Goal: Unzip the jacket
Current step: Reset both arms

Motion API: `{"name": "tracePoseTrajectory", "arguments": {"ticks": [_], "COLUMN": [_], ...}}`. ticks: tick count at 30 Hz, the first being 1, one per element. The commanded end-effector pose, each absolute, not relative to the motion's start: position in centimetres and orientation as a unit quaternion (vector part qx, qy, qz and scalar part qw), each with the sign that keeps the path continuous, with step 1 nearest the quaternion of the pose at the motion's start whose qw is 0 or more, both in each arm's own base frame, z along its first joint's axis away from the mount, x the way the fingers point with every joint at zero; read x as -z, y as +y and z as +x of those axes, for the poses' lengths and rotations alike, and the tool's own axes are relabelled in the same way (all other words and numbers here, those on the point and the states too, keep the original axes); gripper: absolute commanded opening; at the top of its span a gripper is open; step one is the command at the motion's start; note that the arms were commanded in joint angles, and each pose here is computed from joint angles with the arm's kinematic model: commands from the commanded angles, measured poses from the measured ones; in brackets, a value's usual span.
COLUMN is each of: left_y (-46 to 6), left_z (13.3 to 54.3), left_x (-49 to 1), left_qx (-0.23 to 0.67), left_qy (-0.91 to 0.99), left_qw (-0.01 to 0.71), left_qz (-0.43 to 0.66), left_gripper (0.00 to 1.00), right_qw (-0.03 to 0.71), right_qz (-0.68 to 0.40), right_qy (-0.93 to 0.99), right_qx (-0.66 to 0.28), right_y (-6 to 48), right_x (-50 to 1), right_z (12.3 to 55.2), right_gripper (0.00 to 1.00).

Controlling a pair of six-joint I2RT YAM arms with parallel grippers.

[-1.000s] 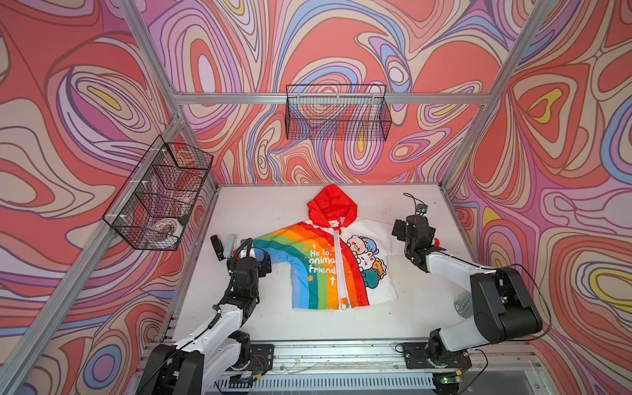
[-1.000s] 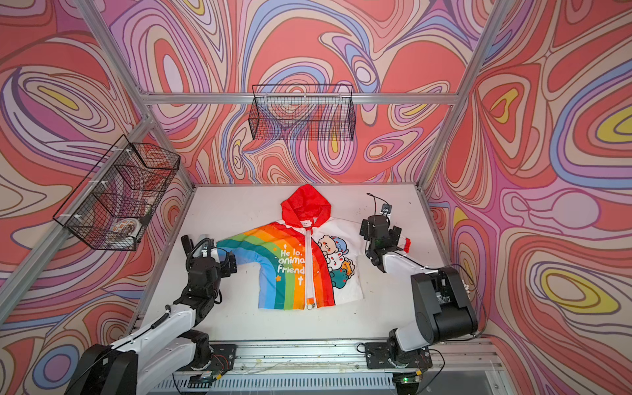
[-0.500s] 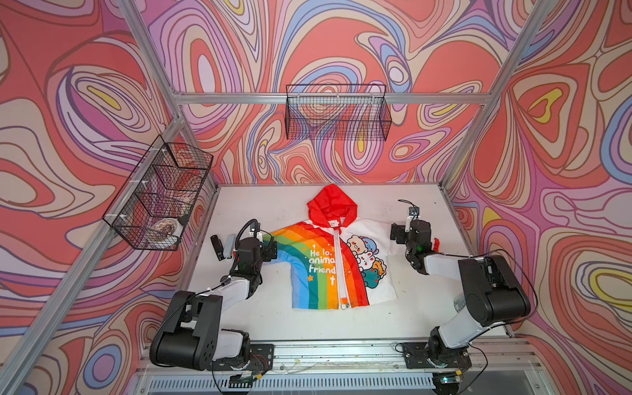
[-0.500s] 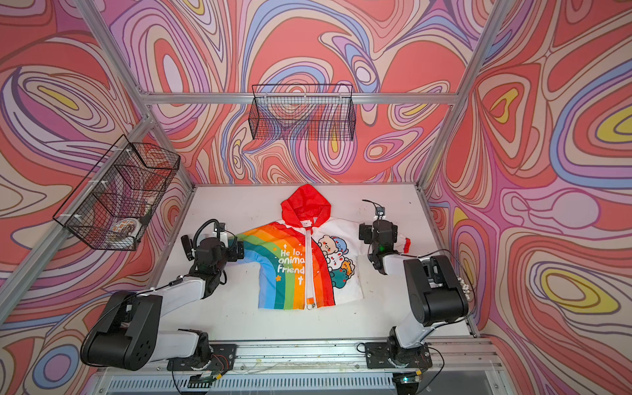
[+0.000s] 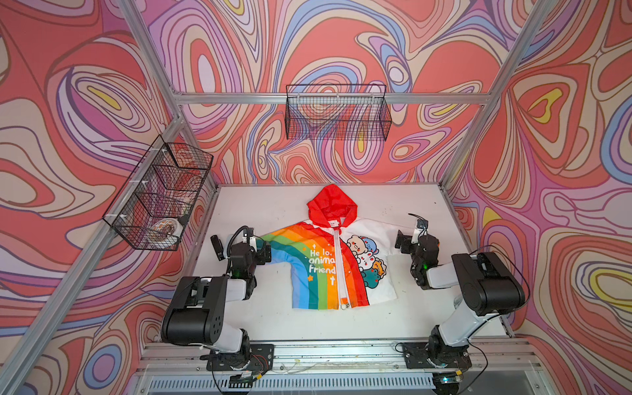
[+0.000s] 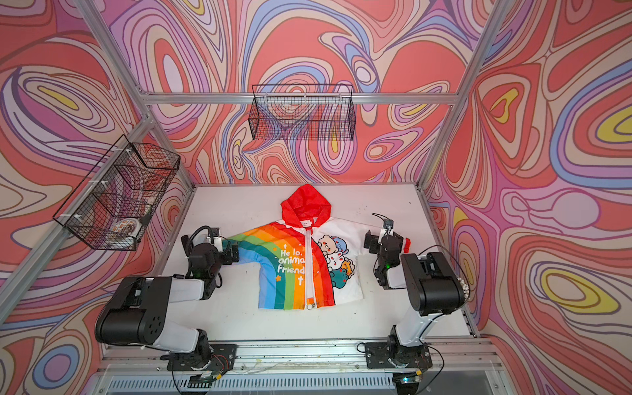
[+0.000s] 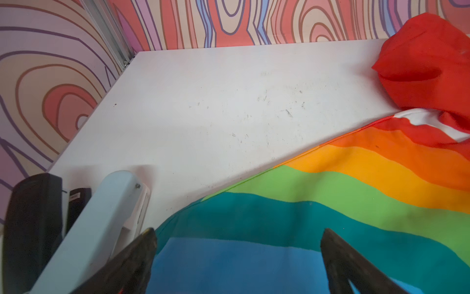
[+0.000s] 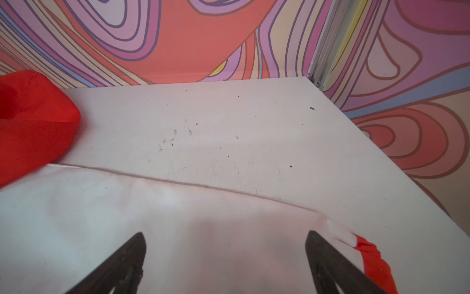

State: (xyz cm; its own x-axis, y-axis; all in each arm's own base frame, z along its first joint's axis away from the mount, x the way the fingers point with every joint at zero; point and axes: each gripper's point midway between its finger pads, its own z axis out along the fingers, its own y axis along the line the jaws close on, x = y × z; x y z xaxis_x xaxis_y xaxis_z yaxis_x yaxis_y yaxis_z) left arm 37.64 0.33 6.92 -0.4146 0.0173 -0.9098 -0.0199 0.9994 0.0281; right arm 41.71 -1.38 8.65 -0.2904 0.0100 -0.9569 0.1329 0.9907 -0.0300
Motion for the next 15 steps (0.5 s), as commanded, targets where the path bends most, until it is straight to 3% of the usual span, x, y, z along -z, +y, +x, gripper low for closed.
{"name": "tracePoseTrajectory", "arguments": {"ticks": [1, 15], "left_y": [-0.31, 0.66], "left_z": [39.05, 39.39], "left_x": [-8.78, -8.80], "left_qx": [0.002, -0.012], "left_qy": [0.827, 0.825], "left_qw": [0.562, 0.564], "left_qz": [0.010, -0.016], "left_gripper": [1.00, 1.00], "right_qw": [0.610, 0.610], "right_qz": [0.065, 0.066], "right_qy": [0.787, 0.787], "right_qx": [0.059, 0.060], "right_y": [-2.13, -2.18], "right_x": [-9.75, -9.76], "right_z": [42.40, 42.43], "right_gripper": [0.98, 0.98]}}
